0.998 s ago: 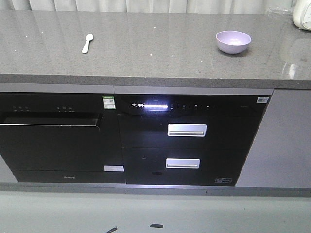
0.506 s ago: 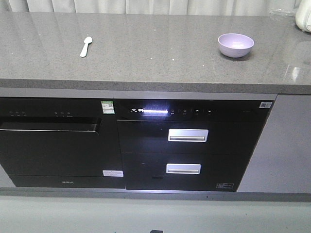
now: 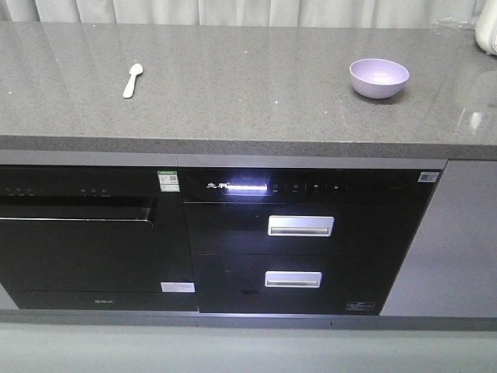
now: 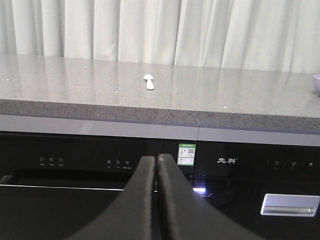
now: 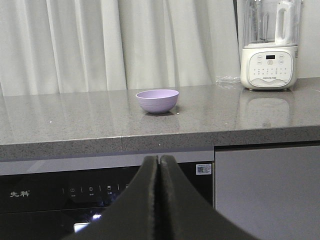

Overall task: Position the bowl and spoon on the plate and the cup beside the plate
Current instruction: 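Approach the counter edge and tilt the view down onto the countertop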

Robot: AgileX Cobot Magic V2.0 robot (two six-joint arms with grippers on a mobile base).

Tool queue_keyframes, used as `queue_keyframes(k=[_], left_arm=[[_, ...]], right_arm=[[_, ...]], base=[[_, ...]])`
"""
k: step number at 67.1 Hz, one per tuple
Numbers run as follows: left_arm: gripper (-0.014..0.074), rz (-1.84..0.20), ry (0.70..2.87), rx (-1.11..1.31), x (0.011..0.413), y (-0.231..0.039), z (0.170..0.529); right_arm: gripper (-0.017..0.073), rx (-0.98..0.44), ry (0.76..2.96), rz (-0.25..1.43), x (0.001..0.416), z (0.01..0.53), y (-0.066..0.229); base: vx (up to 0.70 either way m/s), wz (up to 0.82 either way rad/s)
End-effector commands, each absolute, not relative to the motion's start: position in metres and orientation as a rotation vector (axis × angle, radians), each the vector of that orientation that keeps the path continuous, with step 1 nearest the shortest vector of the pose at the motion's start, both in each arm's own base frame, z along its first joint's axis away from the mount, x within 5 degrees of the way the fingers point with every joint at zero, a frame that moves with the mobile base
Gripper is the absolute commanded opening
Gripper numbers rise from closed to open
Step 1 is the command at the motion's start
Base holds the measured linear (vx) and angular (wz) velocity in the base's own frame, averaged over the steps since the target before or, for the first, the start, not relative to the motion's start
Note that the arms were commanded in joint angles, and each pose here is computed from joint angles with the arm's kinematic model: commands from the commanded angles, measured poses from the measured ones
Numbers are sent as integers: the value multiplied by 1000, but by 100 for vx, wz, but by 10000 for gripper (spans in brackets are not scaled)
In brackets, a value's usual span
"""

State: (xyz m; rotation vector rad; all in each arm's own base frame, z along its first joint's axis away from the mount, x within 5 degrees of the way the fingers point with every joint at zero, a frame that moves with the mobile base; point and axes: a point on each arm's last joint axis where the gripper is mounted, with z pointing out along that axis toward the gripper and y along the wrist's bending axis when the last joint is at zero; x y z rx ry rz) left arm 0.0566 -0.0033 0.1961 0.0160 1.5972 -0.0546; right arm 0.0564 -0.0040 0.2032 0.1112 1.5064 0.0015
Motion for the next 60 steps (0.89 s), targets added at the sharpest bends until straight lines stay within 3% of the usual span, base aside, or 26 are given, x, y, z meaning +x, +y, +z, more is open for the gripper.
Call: queue_keyframes(k=[1,60], left_arm=[[-6,-52,1529,-3,57,-2,195],[-6,-52,1529,-3,57,-2,195]], right_arm=[[-1,112,1434,-28,55,207,-6],[-1,112,1434,-28,55,207,-6]], base=[[6,-1],[5,-1]])
